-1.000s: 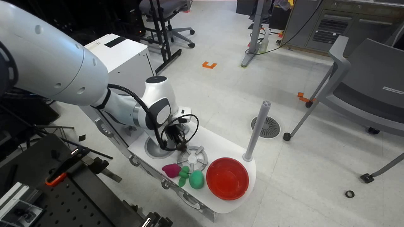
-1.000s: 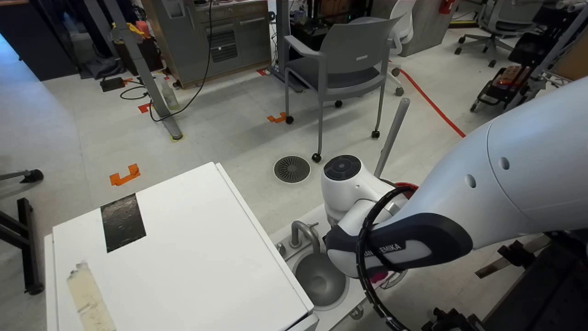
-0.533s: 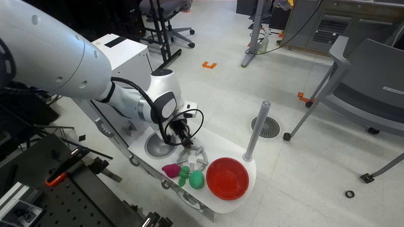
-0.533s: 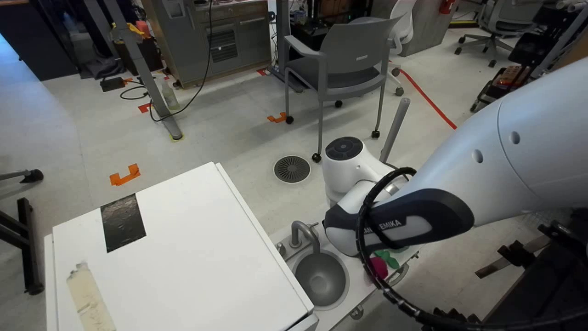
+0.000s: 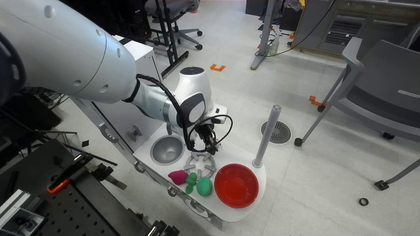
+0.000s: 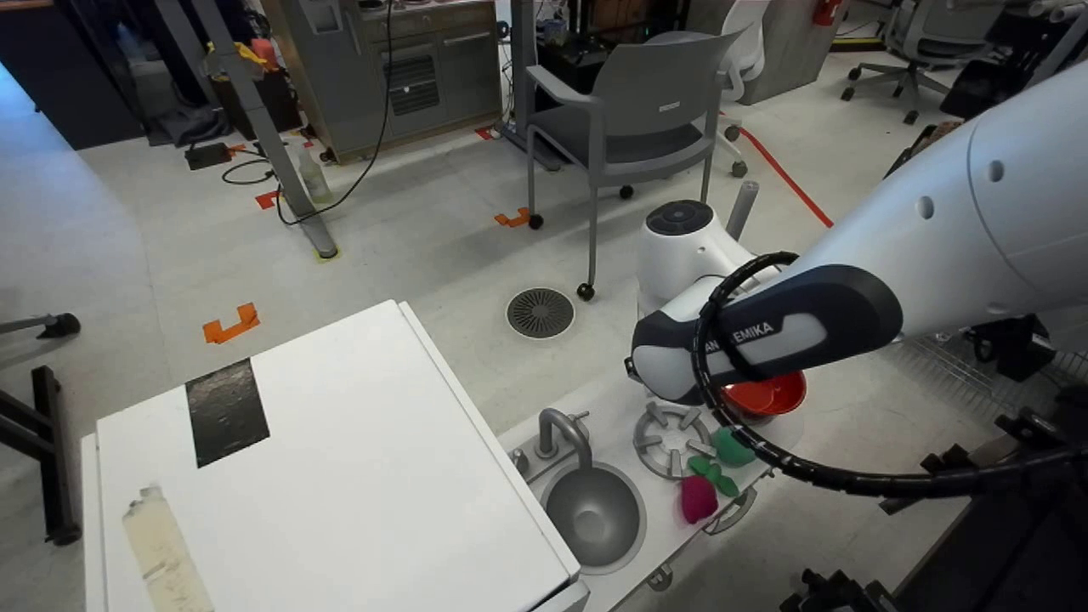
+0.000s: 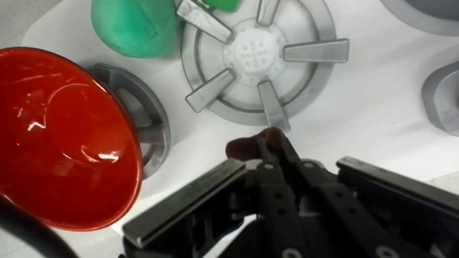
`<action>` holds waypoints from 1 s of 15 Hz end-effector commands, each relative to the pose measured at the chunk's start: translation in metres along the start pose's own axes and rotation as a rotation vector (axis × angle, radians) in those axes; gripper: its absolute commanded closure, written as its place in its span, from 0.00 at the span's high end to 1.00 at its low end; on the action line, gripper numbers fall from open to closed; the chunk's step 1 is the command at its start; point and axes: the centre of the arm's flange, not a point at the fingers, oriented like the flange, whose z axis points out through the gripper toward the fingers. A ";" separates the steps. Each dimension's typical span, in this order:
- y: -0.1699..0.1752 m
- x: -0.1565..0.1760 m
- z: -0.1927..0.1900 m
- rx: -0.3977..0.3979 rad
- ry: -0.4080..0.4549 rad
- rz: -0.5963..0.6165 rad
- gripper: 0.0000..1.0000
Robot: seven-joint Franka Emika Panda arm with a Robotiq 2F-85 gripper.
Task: Move the brown doll to the right
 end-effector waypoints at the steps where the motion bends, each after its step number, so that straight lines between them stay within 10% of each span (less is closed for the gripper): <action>1: -0.002 0.025 0.036 -0.039 -0.060 0.087 0.02; 15: -0.018 -0.013 0.077 -0.096 -0.221 0.156 0.02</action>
